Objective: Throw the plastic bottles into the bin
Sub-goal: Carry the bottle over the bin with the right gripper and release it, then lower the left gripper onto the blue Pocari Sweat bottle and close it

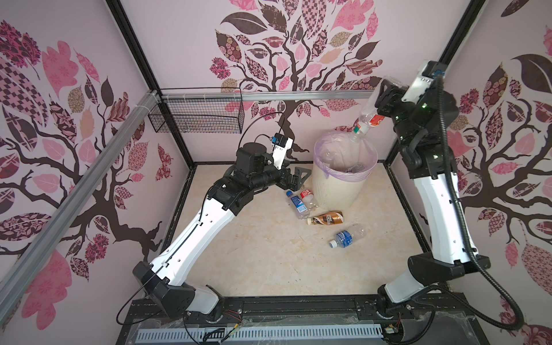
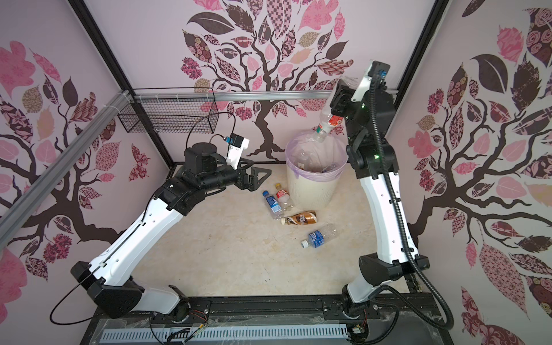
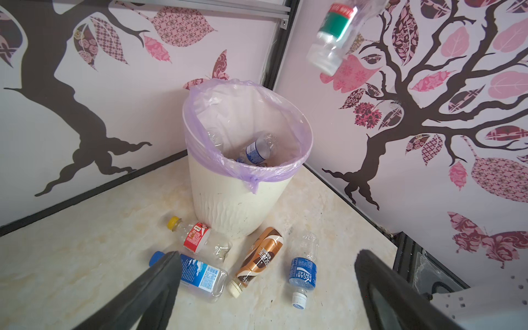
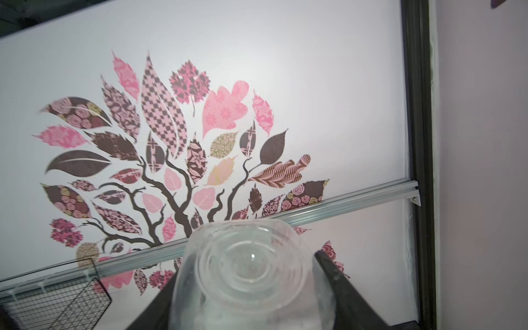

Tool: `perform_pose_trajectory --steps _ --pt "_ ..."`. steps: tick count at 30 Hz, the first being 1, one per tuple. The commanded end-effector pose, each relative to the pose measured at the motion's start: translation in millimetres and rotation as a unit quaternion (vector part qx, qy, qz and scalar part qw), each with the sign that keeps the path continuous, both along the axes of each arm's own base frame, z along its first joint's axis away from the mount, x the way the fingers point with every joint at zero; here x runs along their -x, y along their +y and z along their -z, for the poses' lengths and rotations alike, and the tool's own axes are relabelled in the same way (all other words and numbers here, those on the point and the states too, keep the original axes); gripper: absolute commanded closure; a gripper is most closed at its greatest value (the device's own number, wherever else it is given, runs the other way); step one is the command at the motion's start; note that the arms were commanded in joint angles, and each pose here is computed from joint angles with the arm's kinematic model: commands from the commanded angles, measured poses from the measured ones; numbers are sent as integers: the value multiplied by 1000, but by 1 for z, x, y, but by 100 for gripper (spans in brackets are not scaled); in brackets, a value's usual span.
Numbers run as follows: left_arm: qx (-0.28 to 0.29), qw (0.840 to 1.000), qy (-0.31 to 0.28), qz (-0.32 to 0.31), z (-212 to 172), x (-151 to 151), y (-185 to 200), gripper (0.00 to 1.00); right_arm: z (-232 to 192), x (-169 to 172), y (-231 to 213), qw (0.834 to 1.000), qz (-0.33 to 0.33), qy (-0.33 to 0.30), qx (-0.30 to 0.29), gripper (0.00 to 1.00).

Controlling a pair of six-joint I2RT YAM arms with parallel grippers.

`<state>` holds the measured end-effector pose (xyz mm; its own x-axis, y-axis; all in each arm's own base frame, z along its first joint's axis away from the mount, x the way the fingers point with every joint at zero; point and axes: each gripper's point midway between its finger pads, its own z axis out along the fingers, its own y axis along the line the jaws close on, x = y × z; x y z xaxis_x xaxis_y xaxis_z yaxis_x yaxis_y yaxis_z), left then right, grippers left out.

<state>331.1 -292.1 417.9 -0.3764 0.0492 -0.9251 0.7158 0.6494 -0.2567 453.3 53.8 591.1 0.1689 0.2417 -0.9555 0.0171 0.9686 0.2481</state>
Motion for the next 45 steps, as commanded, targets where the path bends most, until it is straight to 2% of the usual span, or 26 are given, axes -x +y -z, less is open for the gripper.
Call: perform_pose_trajectory --steps 1,5,12,14,18,29,35,40,45 --pt "-15 999 18 -26 19 -8 4 1 103 -51 4 992 24 116 30 21" --pt "-29 998 54 -21 41 -9 1 2 116 -55 5 990 23 130 45 1" --pt "-47 994 102 4 87 -1 -14 2 81 -29 2 993 15 112 45 0" --pt "-76 992 98 7 105 5 -24 2 80 -18 -3 991 22 120 48 0" --pt "-129 988 85 32 136 25 -54 2 94 9 -19 988 51 140 49 0" --pt "-150 983 72 74 187 51 -117 2 147 74 -76 976 101 193 -3 0" --pt "-204 973 48 99 227 62 -153 2 157 90 -90 973 111 201 -25 0" --pt "-246 961 37 116 268 64 -172 2 175 101 -132 965 101 209 -121 0" --pt "-277 951 21 139 292 70 -196 2 188 108 -136 963 113 207 -132 0"
